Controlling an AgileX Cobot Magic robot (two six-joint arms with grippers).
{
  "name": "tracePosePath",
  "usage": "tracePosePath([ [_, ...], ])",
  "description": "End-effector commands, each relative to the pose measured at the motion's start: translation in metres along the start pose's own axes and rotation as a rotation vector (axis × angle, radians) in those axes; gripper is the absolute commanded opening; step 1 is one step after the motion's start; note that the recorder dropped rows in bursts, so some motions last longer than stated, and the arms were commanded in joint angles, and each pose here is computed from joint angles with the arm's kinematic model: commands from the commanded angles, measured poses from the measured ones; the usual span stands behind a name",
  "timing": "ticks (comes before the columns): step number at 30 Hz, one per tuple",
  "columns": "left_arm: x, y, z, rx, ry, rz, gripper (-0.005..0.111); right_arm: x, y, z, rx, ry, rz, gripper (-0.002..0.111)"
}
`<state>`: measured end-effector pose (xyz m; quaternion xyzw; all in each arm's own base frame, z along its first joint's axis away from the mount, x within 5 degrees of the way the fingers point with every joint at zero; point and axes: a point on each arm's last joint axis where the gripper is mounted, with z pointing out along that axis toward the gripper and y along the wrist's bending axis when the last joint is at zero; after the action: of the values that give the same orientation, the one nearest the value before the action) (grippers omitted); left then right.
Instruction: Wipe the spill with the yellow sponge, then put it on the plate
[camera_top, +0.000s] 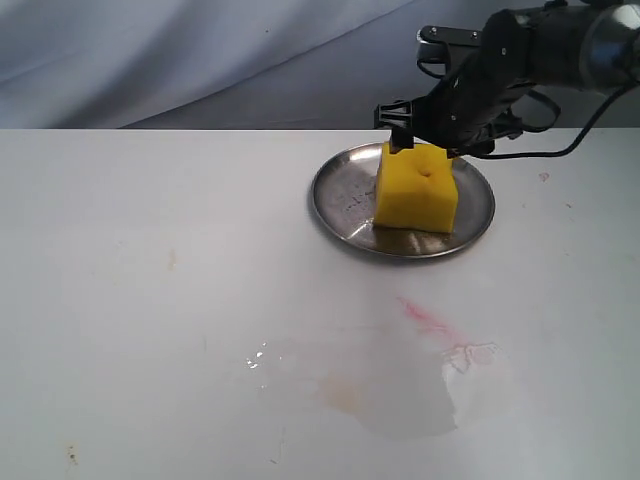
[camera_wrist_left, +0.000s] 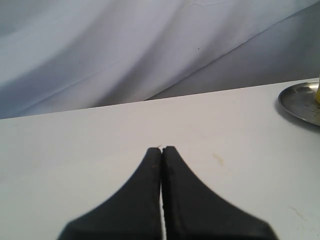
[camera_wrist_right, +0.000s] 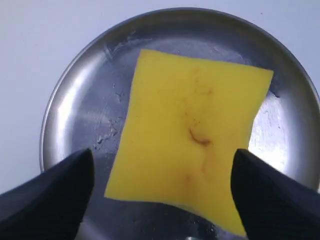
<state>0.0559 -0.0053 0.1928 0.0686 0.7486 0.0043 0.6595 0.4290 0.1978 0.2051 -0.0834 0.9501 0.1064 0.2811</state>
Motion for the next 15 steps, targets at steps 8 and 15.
tracePosePath([
  [8, -0.002, 0.0, 0.0, -0.003, -0.013, -0.007, 0.0, 0.02, -0.007, -0.076, 0.027, 0.028, 0.0, 0.015],
  [15, -0.002, 0.0, 0.0, -0.003, -0.013, -0.007, 0.0, 0.061, -0.016, -0.135, -0.014, -0.111, 0.007, 0.0],
])
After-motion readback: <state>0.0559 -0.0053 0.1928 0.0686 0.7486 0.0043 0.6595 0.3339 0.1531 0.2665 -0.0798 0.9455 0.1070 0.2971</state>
